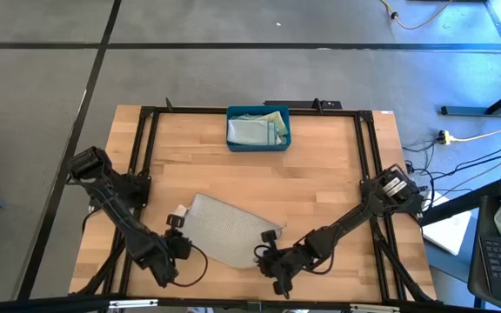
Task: Fold microfiber towels
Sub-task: Fold the gray towel
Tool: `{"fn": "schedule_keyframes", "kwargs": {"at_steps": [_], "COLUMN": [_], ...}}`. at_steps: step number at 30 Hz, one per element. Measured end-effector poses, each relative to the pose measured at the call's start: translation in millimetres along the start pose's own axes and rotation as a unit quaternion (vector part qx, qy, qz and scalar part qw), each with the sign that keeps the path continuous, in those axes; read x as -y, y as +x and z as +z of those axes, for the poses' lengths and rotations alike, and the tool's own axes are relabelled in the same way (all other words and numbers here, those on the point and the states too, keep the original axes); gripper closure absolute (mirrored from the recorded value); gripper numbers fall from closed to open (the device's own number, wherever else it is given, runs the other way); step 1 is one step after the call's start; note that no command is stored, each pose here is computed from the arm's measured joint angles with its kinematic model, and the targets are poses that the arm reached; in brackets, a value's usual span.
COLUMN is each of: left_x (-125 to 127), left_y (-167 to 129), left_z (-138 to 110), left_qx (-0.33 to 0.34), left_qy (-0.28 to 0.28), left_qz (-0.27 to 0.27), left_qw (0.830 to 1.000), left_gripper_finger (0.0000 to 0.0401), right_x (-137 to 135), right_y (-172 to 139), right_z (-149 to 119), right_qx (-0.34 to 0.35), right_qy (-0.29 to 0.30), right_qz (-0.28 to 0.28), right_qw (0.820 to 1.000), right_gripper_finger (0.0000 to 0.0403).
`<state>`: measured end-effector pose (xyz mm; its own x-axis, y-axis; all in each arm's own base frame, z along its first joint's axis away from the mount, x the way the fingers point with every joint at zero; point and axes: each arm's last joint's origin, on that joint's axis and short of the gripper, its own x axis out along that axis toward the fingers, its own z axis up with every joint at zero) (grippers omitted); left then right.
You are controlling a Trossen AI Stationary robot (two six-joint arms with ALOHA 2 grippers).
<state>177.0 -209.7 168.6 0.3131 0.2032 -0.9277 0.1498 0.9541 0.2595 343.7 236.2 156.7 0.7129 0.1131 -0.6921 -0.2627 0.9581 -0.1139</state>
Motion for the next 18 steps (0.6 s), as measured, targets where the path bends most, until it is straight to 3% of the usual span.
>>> {"fn": "schedule_keyframes", "kwargs": {"at_steps": [7,10,13,18], "left_x": [7,11,16,14], "left_y": [-10,-21,-30,-32], "left_z": [2,19,41,66], "left_qx": [0.019,0.103,0.206,0.275], "left_qy": [-0.024,-0.044,-0.052,-0.091], "left_qz": [-0.003,0.011,0.001,-0.04], "left_qw": [1.0,0.994,0.977,0.956], "left_gripper_finger": [0.033,0.0329,0.0329,0.0329], "right_x": [4,11,25,47], "right_y": [18,23,31,46], "right_z": [-2,11,30,48], "right_qx": [0.016,0.036,0.055,0.019], "right_qy": [-0.008,-0.036,-0.055,-0.085], "right_qz": [0.022,0.015,0.002,-0.002], "right_qw": [1.0,0.999,0.997,0.996], "right_gripper_finger": [0.0392,0.0392,0.0391,0.0391]}}
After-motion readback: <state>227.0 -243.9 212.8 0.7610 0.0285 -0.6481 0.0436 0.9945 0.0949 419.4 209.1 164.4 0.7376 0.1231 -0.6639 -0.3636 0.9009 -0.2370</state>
